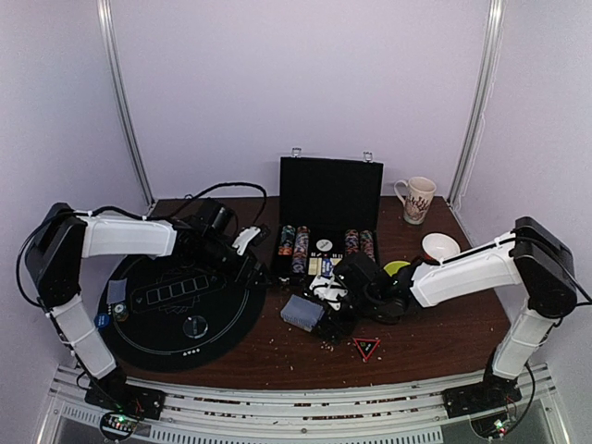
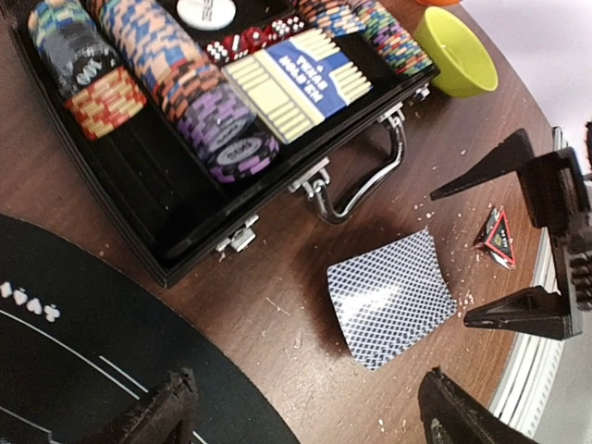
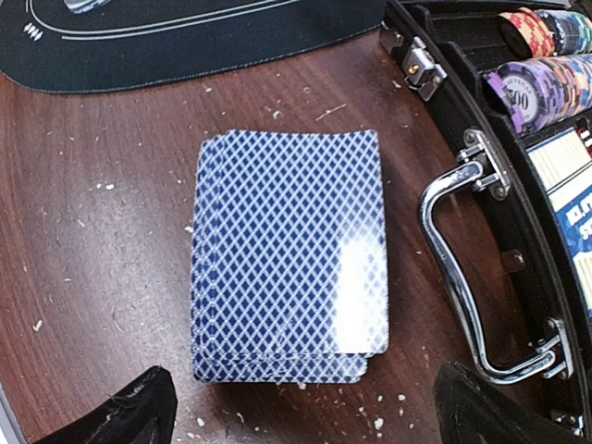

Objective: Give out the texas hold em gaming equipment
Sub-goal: Adjust the poker card in the face-down deck piles.

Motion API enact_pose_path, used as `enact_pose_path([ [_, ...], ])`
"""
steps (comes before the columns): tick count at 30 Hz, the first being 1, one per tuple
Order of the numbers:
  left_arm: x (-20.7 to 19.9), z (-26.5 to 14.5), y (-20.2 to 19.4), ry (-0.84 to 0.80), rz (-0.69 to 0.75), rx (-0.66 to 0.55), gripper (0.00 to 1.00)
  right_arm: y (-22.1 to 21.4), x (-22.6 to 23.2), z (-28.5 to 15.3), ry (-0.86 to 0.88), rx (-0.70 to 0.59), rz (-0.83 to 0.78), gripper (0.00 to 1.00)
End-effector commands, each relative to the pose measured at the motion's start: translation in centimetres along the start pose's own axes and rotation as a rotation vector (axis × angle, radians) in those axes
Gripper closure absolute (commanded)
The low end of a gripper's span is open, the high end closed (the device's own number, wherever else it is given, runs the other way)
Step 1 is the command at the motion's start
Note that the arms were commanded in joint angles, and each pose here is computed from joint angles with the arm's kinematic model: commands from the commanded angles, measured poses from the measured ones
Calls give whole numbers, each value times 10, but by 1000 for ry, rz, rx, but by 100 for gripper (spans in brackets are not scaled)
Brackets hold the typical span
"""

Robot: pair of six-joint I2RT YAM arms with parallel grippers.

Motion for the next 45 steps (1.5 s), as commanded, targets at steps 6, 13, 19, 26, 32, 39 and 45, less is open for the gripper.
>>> enact_pose_path([
  [6, -1, 28, -14, -92, -44, 9, 21, -15, 7, 16, 30, 30, -35, 0],
  [13, -3, 45, -23, -120, -75, 46, 32, -15, 6, 27, 26, 50, -36, 5],
  [19, 2, 60, -23, -148, -125, 53, 47, -17, 5, 35, 12, 76, -46, 11],
  [26, 6, 74, -19, -167, -148, 52, 42, -15, 4, 44, 0, 73, -64, 13],
  [32, 3, 83, -22, -202, -149, 52, 28, -16, 4, 46, 1, 74, -67, 15],
  [39, -1, 90, -21, -127, -138, 89, 39, -14, 4, 46, -4, 45, -52, 16],
  [45, -10, 99, -27, -79, -133, 133, 48, -15, 4, 46, -9, 41, -50, 17],
])
Point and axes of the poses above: each gripper's point midway between its finger pads, its own z axis out along the fingers, its own x axis along the line the jaws close on, y = z × x, the point moved 10 cm from there along -z, back along the fingers, and after that the axes turned 6 degrees about z, right-handed, at the moved point
